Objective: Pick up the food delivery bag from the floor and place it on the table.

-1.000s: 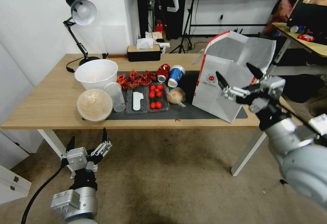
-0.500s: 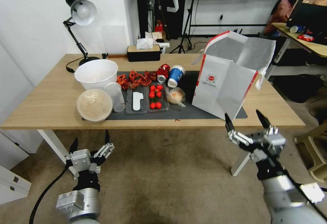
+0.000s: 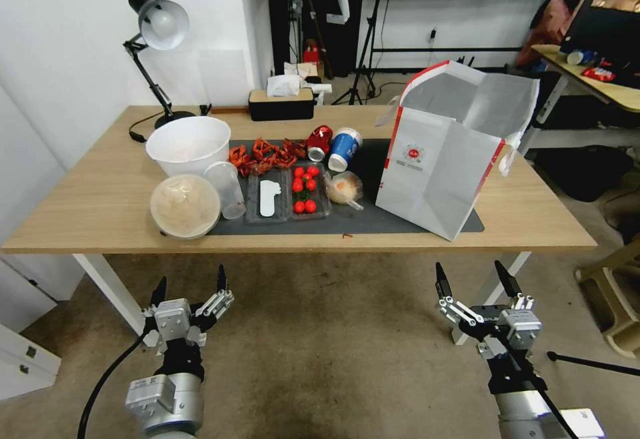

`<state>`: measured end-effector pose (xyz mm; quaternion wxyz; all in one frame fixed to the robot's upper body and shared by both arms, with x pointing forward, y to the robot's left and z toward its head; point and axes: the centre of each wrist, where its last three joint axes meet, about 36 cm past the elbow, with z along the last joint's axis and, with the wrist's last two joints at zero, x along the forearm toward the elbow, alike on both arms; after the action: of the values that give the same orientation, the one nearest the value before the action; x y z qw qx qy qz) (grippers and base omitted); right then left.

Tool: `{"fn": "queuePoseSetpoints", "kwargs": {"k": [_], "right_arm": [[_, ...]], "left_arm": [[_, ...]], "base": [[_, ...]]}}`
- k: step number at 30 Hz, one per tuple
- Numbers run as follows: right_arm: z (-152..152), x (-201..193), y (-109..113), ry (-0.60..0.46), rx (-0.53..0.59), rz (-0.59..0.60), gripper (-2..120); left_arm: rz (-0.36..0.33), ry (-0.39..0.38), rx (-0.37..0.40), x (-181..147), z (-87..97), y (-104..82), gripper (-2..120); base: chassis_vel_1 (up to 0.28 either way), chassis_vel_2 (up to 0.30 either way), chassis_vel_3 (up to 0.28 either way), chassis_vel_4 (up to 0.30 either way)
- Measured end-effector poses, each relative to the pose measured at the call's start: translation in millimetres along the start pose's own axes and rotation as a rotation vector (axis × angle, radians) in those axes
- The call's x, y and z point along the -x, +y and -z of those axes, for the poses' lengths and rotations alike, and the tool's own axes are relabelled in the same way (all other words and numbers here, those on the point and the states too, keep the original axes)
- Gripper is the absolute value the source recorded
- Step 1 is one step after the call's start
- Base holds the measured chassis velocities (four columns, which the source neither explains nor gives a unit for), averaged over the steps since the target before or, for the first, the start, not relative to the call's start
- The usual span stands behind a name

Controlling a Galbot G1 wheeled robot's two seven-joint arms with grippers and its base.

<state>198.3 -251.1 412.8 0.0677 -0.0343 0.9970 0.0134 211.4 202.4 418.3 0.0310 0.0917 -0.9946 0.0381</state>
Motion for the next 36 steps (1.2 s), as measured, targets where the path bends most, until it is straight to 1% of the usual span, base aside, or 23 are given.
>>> {"fn": "queuePoseSetpoints", "kwargs": {"k": [7, 14, 36], "right_arm": [[1.3, -3.7, 6.2, 0.027, 0.019, 0.003, 100], [1.7, -2.2, 5.2, 0.021, 0.011, 0.024, 100], [-1.3, -2.9, 5.1, 0.011, 0.005, 0.027, 100]], "left_arm": [[0.000, 0.003, -0.001, 0.9, 0.5, 0.1, 100], [-0.002, 0.002, 0.001, 1.8, 1.2, -0.4, 100], [0.006, 0.003, 0.001, 2.6, 2.0, -0.4, 100]], "base": [[0.000, 0.000, 0.000, 0.000], [0.000, 0.000, 0.000, 0.000], [0.000, 0.000, 0.000, 0.000]]}}
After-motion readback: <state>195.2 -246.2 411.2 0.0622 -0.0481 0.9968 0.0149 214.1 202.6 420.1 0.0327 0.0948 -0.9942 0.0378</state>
